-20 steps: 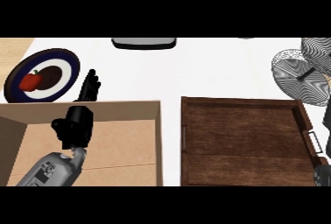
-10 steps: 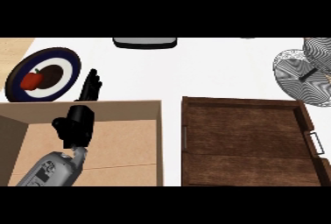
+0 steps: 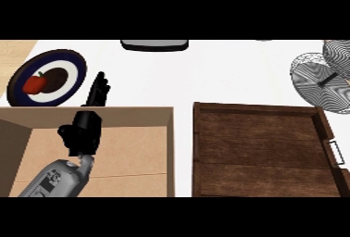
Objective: Pick the tomato from the tray and place it in the tiered basket
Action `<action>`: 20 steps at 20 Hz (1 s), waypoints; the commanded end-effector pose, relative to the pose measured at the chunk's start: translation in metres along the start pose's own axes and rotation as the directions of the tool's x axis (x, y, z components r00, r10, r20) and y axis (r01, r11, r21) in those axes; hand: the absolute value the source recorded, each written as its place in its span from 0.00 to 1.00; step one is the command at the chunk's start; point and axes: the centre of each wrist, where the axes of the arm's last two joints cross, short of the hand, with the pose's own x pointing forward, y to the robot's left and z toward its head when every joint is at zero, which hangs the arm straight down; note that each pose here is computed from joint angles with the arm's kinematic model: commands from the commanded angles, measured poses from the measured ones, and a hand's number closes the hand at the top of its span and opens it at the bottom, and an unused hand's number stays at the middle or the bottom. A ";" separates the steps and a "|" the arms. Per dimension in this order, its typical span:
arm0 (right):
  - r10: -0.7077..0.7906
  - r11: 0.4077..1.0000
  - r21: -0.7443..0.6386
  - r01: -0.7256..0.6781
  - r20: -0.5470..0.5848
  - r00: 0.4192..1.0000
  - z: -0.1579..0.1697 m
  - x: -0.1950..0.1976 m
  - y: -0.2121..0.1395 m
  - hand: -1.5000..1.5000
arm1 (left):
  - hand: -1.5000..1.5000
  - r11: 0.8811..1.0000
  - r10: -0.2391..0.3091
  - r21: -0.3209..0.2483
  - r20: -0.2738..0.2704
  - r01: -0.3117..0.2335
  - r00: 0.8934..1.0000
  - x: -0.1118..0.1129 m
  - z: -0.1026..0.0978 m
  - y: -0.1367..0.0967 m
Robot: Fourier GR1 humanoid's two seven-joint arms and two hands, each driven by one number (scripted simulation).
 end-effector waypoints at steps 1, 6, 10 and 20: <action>-0.244 0.969 0.011 0.247 -0.130 0.961 -0.010 -0.014 0.004 0.00 | 0.50 0.998 -0.022 -0.056 -0.030 0.020 0.999 -0.001 0.003 0.001; -0.319 0.943 0.069 0.324 -0.084 0.944 -0.021 -0.029 0.012 0.00 | 0.50 0.998 -0.020 -0.055 -0.045 0.018 0.999 -0.020 0.015 0.014; -0.495 0.868 -0.015 0.496 -0.097 0.864 -0.030 -0.042 0.000 0.00 | 0.50 0.998 -0.021 -0.063 -0.004 0.021 1.000 0.004 0.006 0.001; -0.700 0.714 -0.260 0.650 -0.222 0.679 -0.031 -0.101 -0.031 0.00 | 0.50 0.999 -0.032 -0.024 -0.044 0.031 0.999 -0.008 0.007 0.015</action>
